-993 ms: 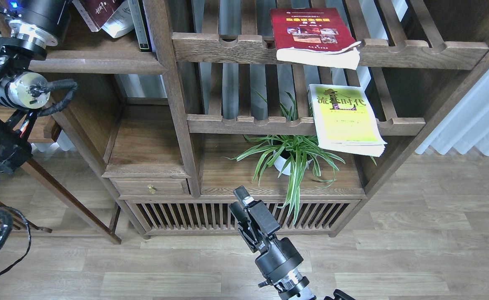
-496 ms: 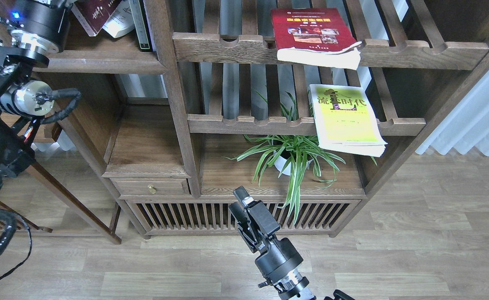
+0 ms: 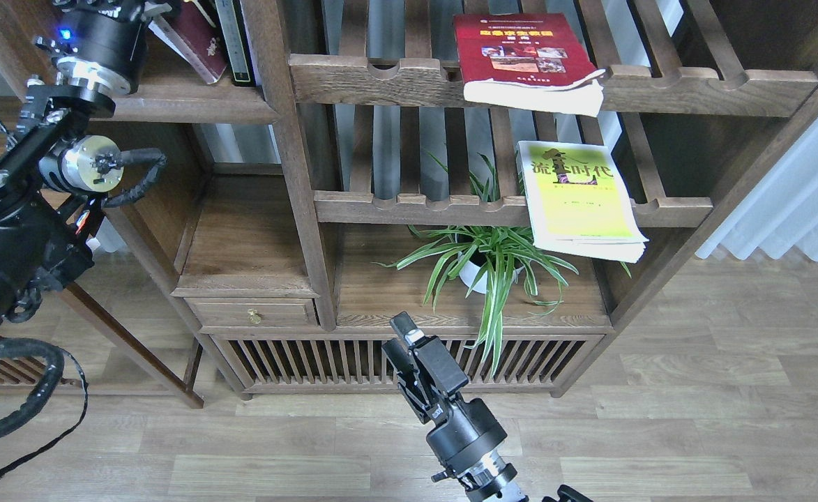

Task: Organize books on shelf
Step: 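Release the maroon book and withdraw the left gripper, then lower the left arm and raise the right gripper toward the yellow book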

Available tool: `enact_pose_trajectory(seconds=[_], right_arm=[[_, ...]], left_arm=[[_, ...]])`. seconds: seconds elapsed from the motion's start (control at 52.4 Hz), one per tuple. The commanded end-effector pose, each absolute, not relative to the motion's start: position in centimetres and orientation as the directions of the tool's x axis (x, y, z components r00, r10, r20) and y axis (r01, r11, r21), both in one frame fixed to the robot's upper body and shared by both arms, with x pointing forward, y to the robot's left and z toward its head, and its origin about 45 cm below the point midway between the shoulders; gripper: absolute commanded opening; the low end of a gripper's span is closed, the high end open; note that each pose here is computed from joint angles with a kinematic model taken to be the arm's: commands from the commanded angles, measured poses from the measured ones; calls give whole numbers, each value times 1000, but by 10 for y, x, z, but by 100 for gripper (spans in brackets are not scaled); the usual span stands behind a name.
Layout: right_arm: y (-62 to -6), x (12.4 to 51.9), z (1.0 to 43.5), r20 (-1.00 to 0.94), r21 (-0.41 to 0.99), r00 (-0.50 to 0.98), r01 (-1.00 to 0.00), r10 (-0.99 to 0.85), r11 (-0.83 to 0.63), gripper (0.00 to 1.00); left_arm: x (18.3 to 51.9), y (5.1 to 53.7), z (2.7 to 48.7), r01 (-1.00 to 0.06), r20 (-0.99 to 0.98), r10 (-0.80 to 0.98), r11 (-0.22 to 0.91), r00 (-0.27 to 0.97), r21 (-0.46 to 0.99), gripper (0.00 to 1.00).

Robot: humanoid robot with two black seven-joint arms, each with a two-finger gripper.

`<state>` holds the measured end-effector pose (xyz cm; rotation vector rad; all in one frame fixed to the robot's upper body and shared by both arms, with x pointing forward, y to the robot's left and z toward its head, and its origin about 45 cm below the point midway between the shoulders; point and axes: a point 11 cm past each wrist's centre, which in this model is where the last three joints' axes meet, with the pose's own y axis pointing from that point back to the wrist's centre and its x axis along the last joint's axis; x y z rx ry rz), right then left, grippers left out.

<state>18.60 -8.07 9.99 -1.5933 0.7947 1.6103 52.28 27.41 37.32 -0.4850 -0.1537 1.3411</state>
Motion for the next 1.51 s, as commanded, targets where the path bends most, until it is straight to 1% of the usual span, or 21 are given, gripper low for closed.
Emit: enact_pose_trajectory(seconds=[0.0,0.286,0.592,0.687,0.84,0.993,1.146,1.222,1.337,1.394,1.489], right_arm=[[-80,185,100,-997,-61,27,-833,71,-550,86],[-80,185,100,-997,-61,27,-833,71,-550,86],[-80,185,100,-997,-61,27,-833,71,-550,86],[-80,186,100,-997,-63,29,-833,71,-549,86],[-81,186,100,-997,-62,28,-835,71,-546,86],[-81,186,100,-997,-62,28,-835,71,-547,86],[-82,187,100,-997,-61,28,-838,70,-542,86],[-83,189,100,-997,-64,30,-840,72,-539,86],[-82,192,111,-994,-94,51,-843,96,-530,86],[-85,197,116,-992,-110,65,-850,105,-516,86],[-88,203,128,-987,-148,95,-857,131,-494,85]], left_arm=[[527,266,402,-869,-160,953,155,256,-469,54],[530,244,446,-824,-167,939,169,301,-540,54],[529,242,478,-789,-178,931,155,318,-594,54],[528,245,482,-784,-184,930,148,317,-603,59],[525,255,490,-772,-211,926,119,313,-625,64],[524,273,478,-787,-209,936,103,284,-608,68],[520,273,459,-799,-251,919,102,303,-593,71],[520,278,447,-814,-303,905,76,299,-576,73],[515,285,426,-834,-432,847,23,309,-551,81],[510,282,418,-837,-477,815,17,328,-546,85],[499,277,407,-839,-524,773,21,359,-544,88]])
